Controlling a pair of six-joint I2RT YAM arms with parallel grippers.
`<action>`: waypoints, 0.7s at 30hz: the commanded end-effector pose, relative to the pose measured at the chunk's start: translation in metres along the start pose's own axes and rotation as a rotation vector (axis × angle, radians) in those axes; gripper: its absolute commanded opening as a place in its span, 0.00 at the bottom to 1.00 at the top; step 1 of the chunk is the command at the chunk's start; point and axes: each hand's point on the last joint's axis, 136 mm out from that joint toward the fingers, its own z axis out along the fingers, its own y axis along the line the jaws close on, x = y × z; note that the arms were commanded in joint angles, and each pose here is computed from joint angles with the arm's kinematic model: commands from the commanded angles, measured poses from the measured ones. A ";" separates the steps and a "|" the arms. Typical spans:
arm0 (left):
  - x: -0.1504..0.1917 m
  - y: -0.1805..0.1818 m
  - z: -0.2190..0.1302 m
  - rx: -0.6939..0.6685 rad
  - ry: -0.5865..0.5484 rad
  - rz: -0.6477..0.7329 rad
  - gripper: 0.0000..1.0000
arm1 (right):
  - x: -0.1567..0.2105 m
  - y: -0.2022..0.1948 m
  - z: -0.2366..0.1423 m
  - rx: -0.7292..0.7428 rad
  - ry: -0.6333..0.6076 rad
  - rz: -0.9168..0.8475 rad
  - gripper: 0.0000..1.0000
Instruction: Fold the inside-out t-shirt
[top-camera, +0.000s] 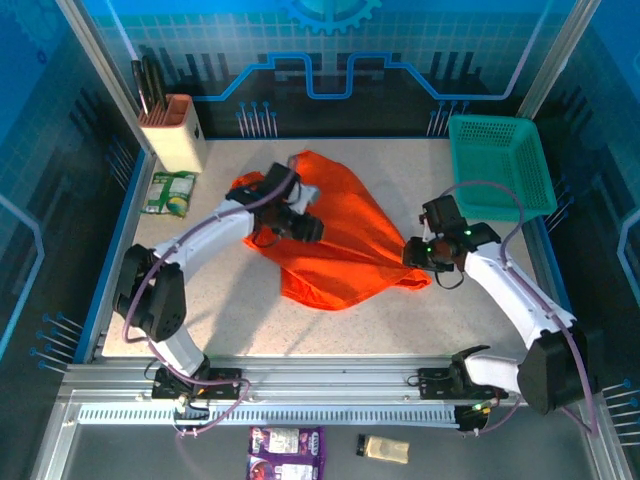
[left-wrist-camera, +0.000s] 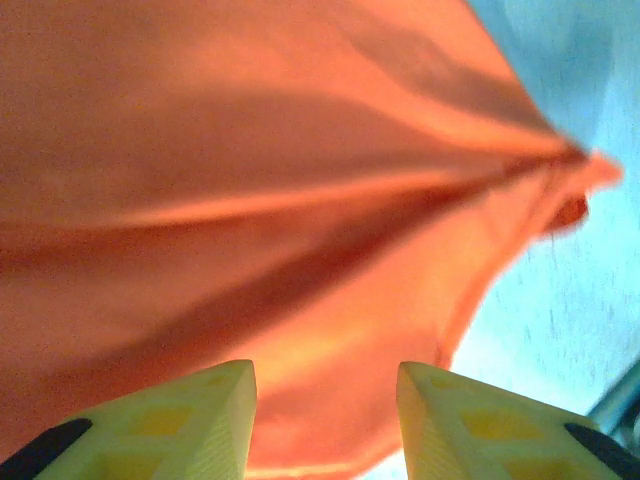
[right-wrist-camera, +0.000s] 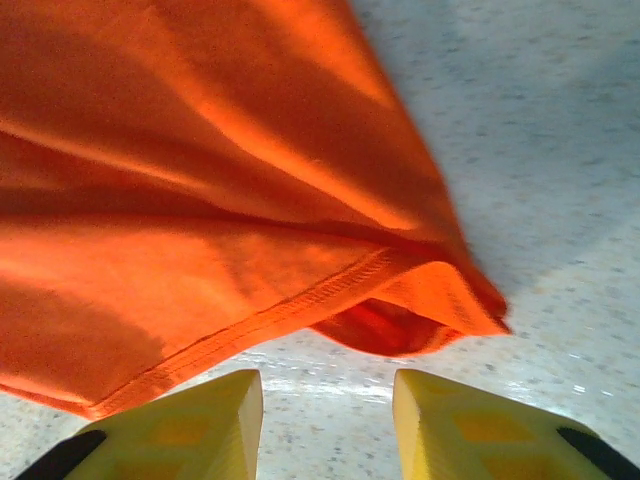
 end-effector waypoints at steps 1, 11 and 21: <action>0.059 -0.015 0.013 -0.061 0.169 0.165 0.42 | 0.005 0.016 0.011 -0.044 0.035 -0.002 0.40; 0.134 -0.034 0.058 -0.143 0.416 0.478 0.46 | 0.011 0.014 0.019 -0.046 0.030 0.016 0.41; 0.153 -0.032 0.094 -0.124 0.524 0.536 0.49 | 0.012 0.013 0.008 -0.053 0.001 0.019 0.41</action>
